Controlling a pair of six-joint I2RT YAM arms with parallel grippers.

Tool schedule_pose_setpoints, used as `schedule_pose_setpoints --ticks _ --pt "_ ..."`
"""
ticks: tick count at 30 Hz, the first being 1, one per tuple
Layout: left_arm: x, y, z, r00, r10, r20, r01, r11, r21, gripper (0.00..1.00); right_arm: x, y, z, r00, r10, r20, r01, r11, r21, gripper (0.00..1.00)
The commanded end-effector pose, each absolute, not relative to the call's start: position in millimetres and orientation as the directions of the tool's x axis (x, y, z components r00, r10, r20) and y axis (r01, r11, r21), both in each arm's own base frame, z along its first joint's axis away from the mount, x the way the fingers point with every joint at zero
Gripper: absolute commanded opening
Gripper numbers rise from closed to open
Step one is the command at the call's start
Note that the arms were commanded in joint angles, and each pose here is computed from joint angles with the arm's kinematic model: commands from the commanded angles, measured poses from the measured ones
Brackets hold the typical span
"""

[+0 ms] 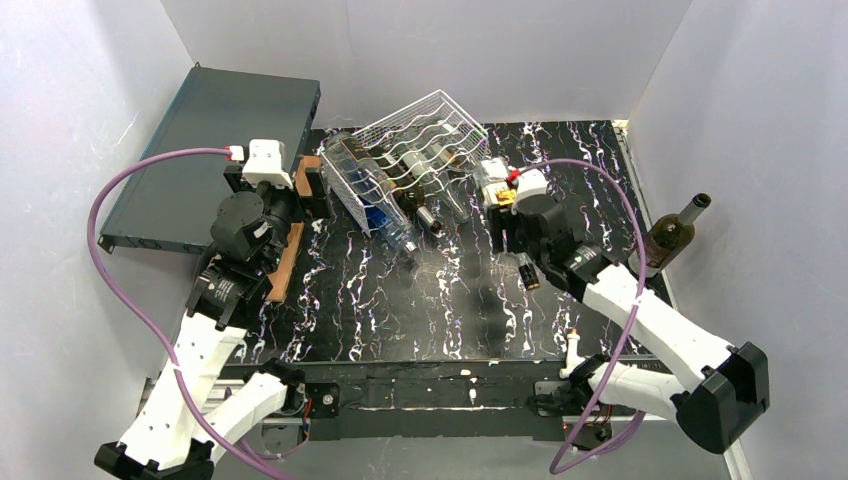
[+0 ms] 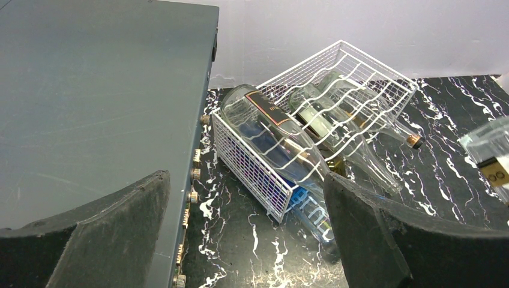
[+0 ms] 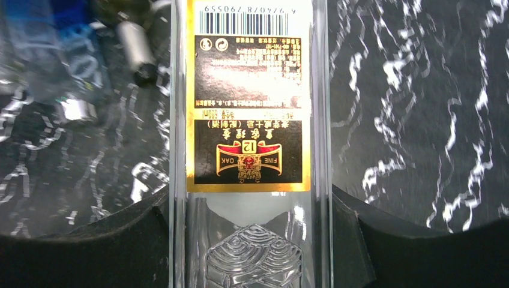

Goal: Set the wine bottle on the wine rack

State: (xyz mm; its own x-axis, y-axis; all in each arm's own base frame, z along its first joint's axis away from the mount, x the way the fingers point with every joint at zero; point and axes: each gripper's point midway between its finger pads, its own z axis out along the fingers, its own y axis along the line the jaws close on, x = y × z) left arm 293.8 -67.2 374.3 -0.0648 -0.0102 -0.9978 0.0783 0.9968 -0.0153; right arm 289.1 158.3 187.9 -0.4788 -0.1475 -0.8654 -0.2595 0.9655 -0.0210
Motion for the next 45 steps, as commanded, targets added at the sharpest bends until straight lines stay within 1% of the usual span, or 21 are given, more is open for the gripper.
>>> schedule_pose_setpoints --ticks 1,5,9,18,31,45 --pt "289.8 -63.7 385.4 -0.03 -0.025 -0.999 0.067 0.997 -0.027 0.99 323.7 202.3 287.6 -0.24 -0.068 -0.968 -0.398 0.917 0.035 0.01" --pt "288.7 -63.8 386.6 -0.028 -0.027 -0.999 0.07 0.997 -0.029 1.0 341.6 236.9 297.2 -0.229 -0.071 -0.971 -0.497 0.866 0.054 0.01" --pt "288.8 -62.9 387.1 -0.027 -0.026 -0.999 0.064 0.998 -0.028 0.99 368.2 272.6 299.2 -0.258 -0.074 -0.963 -0.571 0.816 0.09 0.01" --pt "287.2 -61.5 388.9 -0.017 -0.026 -1.0 0.062 0.998 -0.027 0.99 427.0 331.3 311.3 -0.271 -0.006 -0.963 -0.668 0.722 0.184 0.01" --pt "285.6 -62.5 389.9 -0.016 -0.024 -1.0 0.067 0.997 -0.025 0.99 486.6 388.5 296.7 -0.323 0.057 -0.945 -0.695 0.663 0.278 0.01" --pt "287.2 -64.3 388.5 -0.024 -0.018 -1.0 0.071 0.997 -0.019 0.99 506.6 414.7 268.2 -0.374 0.066 -0.925 -0.708 0.624 0.331 0.01"
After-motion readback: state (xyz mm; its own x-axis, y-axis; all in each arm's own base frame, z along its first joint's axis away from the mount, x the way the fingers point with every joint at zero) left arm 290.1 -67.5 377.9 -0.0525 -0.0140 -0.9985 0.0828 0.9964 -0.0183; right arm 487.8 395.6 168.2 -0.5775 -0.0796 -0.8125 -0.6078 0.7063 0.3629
